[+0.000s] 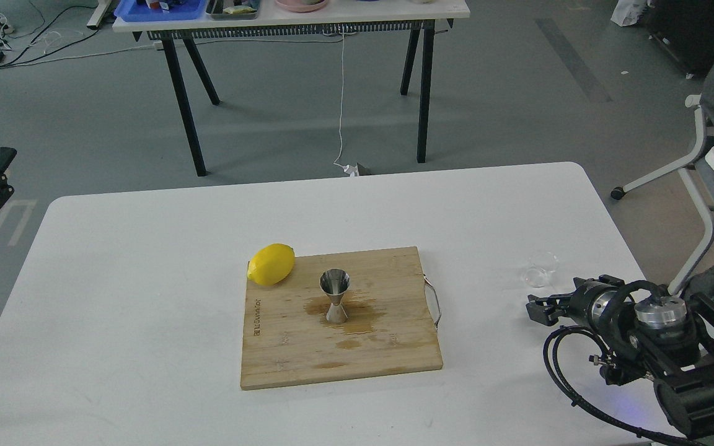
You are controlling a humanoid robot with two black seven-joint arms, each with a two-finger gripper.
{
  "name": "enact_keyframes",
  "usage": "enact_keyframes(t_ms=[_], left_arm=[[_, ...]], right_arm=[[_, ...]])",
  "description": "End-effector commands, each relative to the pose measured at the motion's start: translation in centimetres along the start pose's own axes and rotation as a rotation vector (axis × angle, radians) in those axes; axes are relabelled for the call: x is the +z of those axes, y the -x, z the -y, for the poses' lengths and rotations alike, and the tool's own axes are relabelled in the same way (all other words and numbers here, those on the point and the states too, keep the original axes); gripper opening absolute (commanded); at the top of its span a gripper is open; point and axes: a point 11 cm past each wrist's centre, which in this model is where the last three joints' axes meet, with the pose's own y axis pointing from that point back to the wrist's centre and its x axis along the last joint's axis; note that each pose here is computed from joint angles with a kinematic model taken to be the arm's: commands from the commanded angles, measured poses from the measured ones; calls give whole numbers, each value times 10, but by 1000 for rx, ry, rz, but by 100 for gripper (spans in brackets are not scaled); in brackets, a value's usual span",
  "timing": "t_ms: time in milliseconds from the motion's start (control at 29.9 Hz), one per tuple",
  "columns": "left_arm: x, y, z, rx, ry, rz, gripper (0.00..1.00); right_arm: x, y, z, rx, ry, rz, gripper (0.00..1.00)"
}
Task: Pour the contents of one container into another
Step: 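Lower the right hand toward the small clear glass cup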
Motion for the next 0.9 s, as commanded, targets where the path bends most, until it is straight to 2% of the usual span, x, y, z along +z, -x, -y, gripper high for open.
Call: enact_keyframes(t_ms=[0,367,868], left_arm=[[-1,0,-1,0,-3,0,99],[-3,0,-1,0,-6,-2,99],[-4,-1,-2,6,-9,-2,99]], right_arm=[[3,2,4,0,0,1,96],[-5,17,11,-24,-30,-17,96],[12,21,28,-21,-23,-43,96]])
